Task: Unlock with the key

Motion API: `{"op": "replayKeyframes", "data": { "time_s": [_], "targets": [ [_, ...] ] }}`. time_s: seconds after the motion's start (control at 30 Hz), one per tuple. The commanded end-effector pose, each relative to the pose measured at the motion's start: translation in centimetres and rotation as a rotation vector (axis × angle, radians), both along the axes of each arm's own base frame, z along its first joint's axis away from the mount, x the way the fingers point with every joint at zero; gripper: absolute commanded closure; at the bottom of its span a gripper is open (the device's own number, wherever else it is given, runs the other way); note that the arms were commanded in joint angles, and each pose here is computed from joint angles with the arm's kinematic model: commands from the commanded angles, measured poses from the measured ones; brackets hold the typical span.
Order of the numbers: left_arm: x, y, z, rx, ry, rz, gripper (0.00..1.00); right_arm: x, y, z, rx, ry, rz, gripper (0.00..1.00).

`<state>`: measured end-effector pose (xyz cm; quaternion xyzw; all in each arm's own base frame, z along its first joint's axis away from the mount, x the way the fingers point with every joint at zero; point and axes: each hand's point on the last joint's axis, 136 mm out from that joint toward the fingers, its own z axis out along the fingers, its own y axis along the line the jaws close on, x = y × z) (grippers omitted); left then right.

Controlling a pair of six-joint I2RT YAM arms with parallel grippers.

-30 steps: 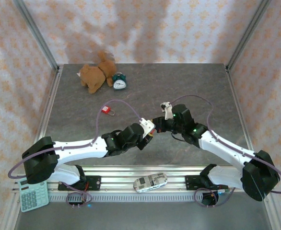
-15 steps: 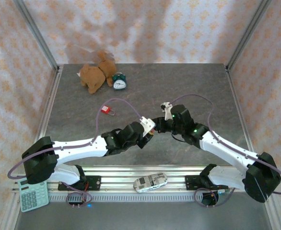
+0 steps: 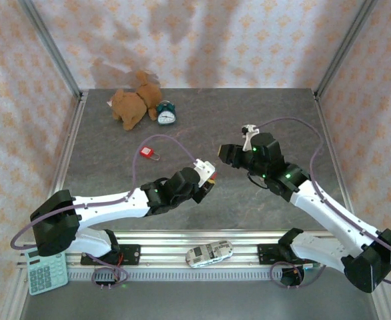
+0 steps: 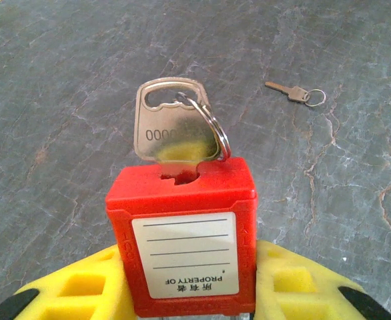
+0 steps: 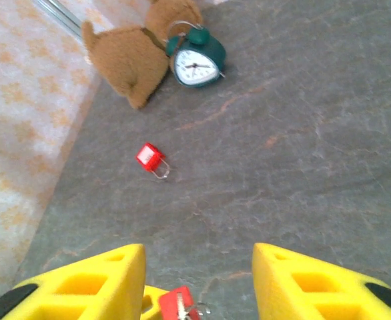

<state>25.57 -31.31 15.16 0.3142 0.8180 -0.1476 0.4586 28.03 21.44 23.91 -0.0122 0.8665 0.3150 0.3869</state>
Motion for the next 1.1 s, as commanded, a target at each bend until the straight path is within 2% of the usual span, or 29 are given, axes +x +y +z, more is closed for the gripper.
{"op": "replayKeyframes", "data": {
  "time_s": [0.0,0.23,0.47,0.63,0.77,0.93,1.07],
  "targets": [
    [0.6,0.2,1.0,-0.012,-0.043,0.032,0.79,0.2,0.1,-1.9,-0.039,0.061,0.001,0.55],
    [1.0,0.6,2.5,-0.008,-0.09,0.048,0.79,-0.9,1.8,-6.3,-0.044,0.181,0.091,0.56],
    [1.4,0.8,2.7,0.055,-0.136,0.056,0.79,-0.6,-1.0,-3.4,-0.077,0.079,0.006,0.55],
    [2.4,1.7,3.7,0.276,-0.274,0.102,0.8,0.5,-4.1,-1.4,-0.049,0.011,-0.124,0.53],
    [2.8,1.5,4.3,0.497,-0.441,0.135,0.8,0.7,-5.8,-0.5,-0.015,-0.017,-0.175,0.53],
    [3.1,1.0,4.0,0.808,-0.665,0.185,0.81,0.2,-6.2,0.4,0.02,-0.047,-0.153,0.52],
    [2.9,0.1,3.8,0.923,-0.802,0.222,0.81,-0.5,-5.9,0.1,0.037,-0.045,-0.117,0.53]
  ]
}}
